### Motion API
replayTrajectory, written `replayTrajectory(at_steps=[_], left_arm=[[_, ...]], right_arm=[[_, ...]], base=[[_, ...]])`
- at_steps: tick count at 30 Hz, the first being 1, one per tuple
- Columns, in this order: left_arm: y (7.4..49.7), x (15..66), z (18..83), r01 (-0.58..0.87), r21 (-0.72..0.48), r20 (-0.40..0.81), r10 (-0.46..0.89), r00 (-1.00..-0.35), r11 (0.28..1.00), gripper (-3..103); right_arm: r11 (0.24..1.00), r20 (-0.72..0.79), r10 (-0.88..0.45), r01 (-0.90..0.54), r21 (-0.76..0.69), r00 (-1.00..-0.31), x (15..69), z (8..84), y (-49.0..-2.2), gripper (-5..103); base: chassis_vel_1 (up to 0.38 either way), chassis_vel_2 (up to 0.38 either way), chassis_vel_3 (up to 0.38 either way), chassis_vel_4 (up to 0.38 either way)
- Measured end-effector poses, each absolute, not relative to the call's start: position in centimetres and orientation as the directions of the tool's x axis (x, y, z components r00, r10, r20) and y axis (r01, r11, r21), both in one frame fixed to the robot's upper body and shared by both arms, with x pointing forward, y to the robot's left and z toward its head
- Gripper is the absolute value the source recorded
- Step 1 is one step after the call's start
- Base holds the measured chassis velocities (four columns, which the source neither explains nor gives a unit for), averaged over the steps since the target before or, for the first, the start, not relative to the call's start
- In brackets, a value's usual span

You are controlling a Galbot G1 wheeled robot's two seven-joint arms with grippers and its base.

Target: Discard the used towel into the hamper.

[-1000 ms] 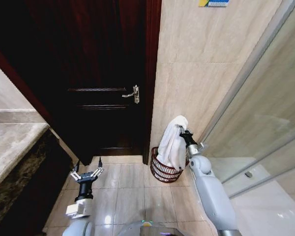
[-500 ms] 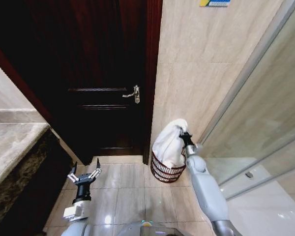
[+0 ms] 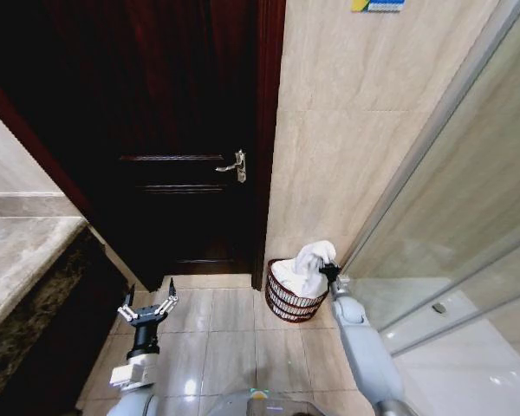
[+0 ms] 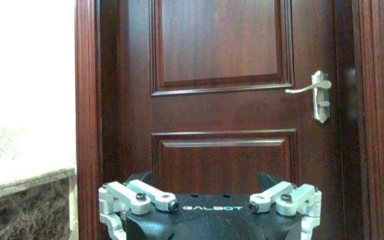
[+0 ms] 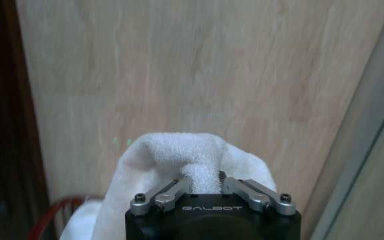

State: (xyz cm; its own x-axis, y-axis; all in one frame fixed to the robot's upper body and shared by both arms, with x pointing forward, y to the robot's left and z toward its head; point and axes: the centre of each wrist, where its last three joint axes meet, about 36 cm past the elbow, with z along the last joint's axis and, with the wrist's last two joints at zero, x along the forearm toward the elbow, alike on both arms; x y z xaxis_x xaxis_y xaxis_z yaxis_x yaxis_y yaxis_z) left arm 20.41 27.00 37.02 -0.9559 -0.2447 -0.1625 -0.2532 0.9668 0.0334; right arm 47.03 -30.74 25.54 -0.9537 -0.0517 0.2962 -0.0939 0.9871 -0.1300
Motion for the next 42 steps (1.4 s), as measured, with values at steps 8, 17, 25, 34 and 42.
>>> replayTrajectory(at_steps=[8,17,25,34,42], left_arm=[[27.3,19.7,37.8,-0.218,0.035,-0.129,-0.212,-0.969,0.975,100],[27.7,19.6,37.7,-0.222,0.05,-0.121,-0.215,-0.969,0.974,100],[27.6,20.0,37.8,-0.219,0.054,-0.116,-0.212,-0.97,0.974,100],[26.8,20.8,37.8,-0.203,0.031,-0.093,-0.199,-0.976,0.979,100],[27.3,20.0,36.6,-0.222,0.016,-0.105,-0.219,-0.97,0.975,100]], right_arm=[[0.993,0.477,-0.113,-0.114,0.027,-0.872,47.0,24.2,-30.8,7],[0.984,0.621,-0.171,-0.164,0.069,-0.765,47.5,20.3,-30.9,7],[0.987,0.57,-0.159,-0.148,0.067,-0.806,47.4,21.4,-30.2,17],[0.989,0.429,-0.146,-0.141,0.043,-0.891,47.0,34.3,-30.6,55],[0.997,0.286,-0.037,-0.055,-0.053,-0.957,48.3,32.2,-28.4,82]], base=[[0.0,0.0,0.0,0.0],[0.0,0.0,0.0,0.0],[0.0,0.0,0.0,0.0],[0.0,0.0,0.0,0.0],[0.0,0.0,0.0,0.0]])
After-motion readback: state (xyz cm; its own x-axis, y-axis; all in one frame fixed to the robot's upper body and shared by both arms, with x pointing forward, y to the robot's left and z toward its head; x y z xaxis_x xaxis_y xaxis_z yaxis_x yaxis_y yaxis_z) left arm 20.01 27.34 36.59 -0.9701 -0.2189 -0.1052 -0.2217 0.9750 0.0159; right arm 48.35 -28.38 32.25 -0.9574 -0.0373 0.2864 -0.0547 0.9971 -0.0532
